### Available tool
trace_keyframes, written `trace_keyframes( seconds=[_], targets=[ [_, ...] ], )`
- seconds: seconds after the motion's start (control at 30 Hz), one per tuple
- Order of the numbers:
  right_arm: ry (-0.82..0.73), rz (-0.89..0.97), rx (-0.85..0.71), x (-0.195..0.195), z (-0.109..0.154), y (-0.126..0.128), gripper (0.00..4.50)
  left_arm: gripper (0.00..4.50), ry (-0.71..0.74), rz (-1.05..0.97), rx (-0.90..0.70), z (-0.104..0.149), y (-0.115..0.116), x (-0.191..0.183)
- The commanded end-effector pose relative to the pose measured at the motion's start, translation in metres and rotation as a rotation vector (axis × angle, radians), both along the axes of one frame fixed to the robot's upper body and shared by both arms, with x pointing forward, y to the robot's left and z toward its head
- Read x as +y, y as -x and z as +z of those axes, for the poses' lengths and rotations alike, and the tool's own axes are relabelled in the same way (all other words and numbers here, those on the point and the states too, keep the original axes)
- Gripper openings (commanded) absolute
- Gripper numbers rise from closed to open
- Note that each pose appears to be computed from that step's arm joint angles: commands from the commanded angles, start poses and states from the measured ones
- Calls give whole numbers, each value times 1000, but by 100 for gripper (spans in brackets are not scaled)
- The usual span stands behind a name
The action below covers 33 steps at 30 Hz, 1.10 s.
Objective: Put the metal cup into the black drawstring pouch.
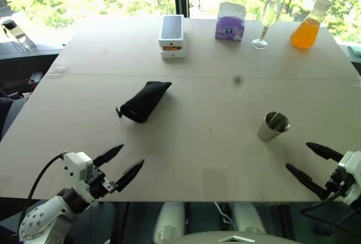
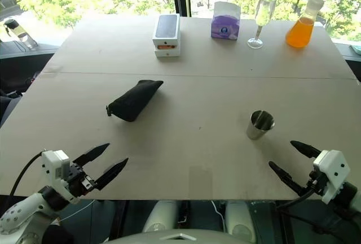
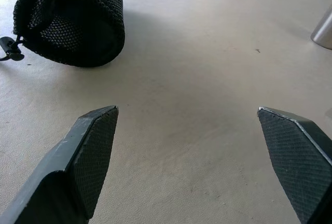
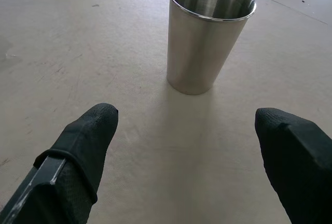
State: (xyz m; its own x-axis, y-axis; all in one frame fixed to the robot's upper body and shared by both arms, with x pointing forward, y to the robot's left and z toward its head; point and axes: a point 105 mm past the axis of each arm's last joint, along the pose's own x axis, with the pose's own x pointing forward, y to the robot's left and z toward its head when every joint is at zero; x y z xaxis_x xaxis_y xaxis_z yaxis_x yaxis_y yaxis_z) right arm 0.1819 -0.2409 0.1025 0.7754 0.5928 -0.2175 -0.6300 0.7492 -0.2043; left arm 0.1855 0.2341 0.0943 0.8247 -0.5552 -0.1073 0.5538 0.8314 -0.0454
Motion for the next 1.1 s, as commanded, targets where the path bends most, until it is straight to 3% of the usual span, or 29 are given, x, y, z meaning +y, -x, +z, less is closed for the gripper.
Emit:
trace_keyframes(
  seconds=[0.03, 0.43, 0.6, 0.7, 0.83, 1.1],
  targets=[
    [15, 2, -28, 0, 4, 0, 450, 446, 10, -31, -28, 10, -4, -8],
    [-83, 350, -66, 71, 18, 24, 450, 446, -29, -98, -56, 17, -13, 0],
    [-135, 442, -115, 95, 35, 23, 450, 446, -138, -75, -93, 16, -15, 15],
    [-164, 490, -141, 106, 45, 25, 450, 446, -265, -175, -137, 18, -12, 18],
    [-211, 503, -208, 114, 56, 24, 450, 446, -387, -163, -265, 33, -22, 33],
    [-280, 511, -286, 127, 70, 17, 450, 446, -482, -94, -343, 55, -50, 62]
  ],
)
